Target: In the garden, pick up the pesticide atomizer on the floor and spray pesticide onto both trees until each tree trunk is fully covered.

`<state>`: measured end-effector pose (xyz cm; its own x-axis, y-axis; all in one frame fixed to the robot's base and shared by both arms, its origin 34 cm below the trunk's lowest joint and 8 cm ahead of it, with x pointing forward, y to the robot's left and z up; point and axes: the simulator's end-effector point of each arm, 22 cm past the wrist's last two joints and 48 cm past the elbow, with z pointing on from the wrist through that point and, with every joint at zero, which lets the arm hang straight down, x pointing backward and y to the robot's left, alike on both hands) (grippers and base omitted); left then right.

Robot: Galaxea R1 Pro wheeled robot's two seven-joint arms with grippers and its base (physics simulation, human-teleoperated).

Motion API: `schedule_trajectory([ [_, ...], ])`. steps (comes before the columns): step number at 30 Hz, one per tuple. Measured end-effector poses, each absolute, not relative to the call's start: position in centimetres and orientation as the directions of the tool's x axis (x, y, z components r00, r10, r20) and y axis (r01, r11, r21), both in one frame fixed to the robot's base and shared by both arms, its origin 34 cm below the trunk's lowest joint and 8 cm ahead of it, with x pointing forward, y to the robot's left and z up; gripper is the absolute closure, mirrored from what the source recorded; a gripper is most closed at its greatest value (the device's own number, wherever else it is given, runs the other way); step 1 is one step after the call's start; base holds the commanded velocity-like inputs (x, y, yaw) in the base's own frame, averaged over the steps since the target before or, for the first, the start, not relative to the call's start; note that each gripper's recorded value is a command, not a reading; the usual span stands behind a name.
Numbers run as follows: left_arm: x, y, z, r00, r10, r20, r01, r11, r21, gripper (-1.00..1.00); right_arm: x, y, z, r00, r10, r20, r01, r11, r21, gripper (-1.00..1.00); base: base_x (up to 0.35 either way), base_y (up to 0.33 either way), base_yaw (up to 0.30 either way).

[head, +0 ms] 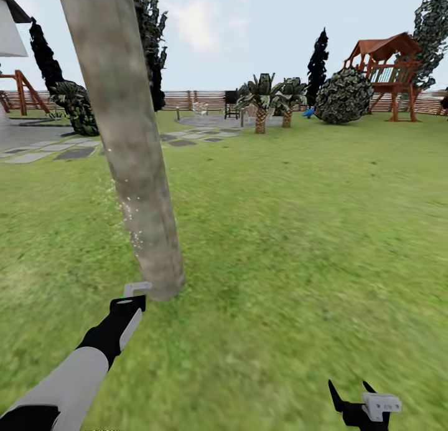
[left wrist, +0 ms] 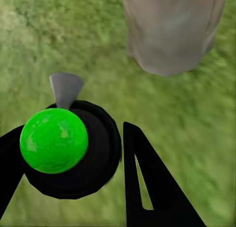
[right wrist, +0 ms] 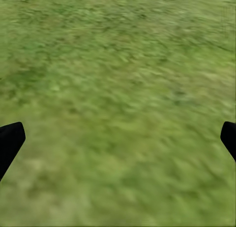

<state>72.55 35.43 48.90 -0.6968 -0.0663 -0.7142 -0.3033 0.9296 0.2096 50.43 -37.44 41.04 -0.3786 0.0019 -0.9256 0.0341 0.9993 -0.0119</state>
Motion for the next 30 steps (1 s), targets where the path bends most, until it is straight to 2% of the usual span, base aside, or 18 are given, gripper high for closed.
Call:
schedule_trajectory([
  [5,72.57,35.34,48.91,-0.696,-0.066,-0.715,-0.302,0.93,0.209,1.0,50.43,-37.45,41.05,-0.378,0.002,-0.926,0.034,0.999,-0.012,-1.0,0.137,-0.259,0.182],
  [22,72.59,35.34,48.94,-0.695,-0.066,-0.715,-0.303,0.93,0.209,1.0,50.4,-37.45,41.04,-0.379,0.002,-0.925,0.034,0.999,-0.012,-1.0,0.174,-0.241,0.011],
  [30,72.58,35.34,48.92,-0.696,-0.066,-0.715,-0.303,0.93,0.209,1.0,50.43,-37.44,41.05,-0.378,0.002,-0.926,0.034,0.999,-0.012,-1.0,0.103,-0.263,0.166],
])
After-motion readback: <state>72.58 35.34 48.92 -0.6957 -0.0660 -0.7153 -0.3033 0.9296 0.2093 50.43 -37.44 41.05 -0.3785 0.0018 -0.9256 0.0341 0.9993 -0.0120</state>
